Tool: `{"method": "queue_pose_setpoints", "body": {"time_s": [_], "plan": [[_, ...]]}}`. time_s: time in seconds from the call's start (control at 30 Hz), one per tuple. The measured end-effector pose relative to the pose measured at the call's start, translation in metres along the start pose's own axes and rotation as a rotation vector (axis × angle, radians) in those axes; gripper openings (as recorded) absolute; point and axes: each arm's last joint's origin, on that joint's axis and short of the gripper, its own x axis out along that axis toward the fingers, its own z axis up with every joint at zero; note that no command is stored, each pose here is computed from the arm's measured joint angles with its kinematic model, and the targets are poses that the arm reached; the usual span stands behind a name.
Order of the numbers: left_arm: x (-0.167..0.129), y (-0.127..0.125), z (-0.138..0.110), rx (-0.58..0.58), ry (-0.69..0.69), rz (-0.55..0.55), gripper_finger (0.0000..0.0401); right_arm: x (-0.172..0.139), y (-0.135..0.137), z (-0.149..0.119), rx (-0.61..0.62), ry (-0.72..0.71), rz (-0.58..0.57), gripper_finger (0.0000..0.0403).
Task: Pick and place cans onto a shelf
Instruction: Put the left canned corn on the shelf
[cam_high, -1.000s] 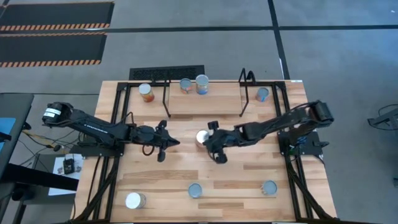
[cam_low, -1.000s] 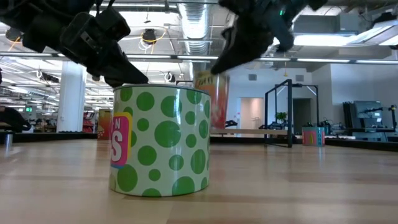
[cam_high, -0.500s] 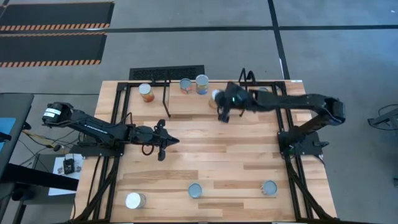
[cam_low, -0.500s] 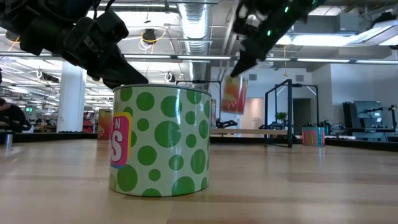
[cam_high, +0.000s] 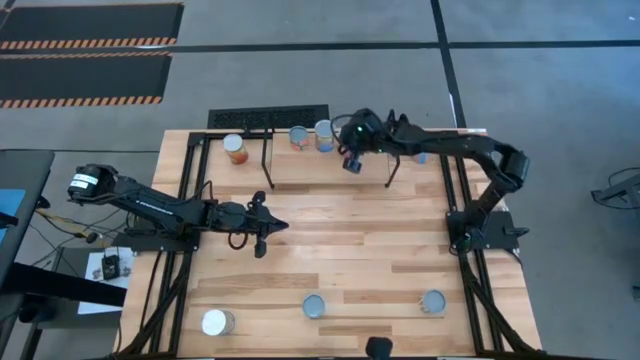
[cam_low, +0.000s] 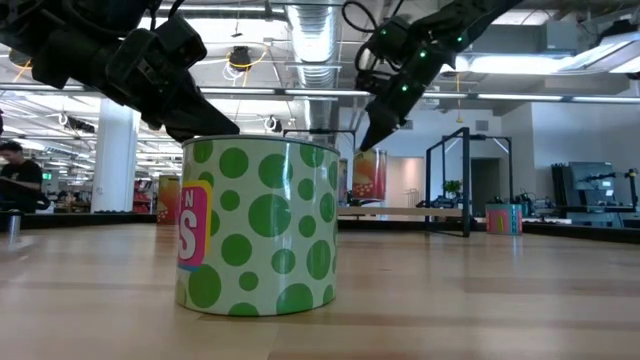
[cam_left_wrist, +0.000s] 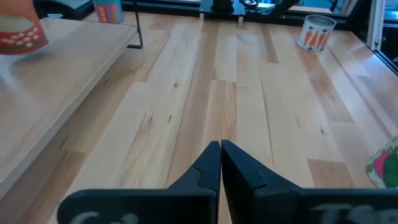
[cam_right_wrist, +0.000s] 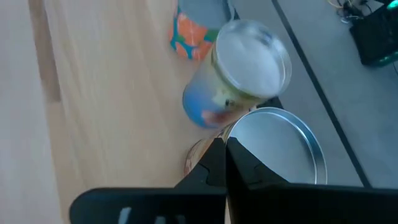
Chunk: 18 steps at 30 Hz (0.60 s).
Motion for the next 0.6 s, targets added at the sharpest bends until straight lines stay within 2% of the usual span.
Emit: {"method": "queue_pose_setpoints", "body": {"time_s": [0.27,0.6], "plan": [[0.0,0.0,0.0,-0.002,0.001,0.0,0.0,0.017,-0.009,0.0,-0.005,0.054,-0.003,0.0008],[0.0,0.0,0.0,-0.003,0.001,0.0,0.0,0.018,-0.013,-0.002,0.013,0.06,-0.012,0.001]]}}
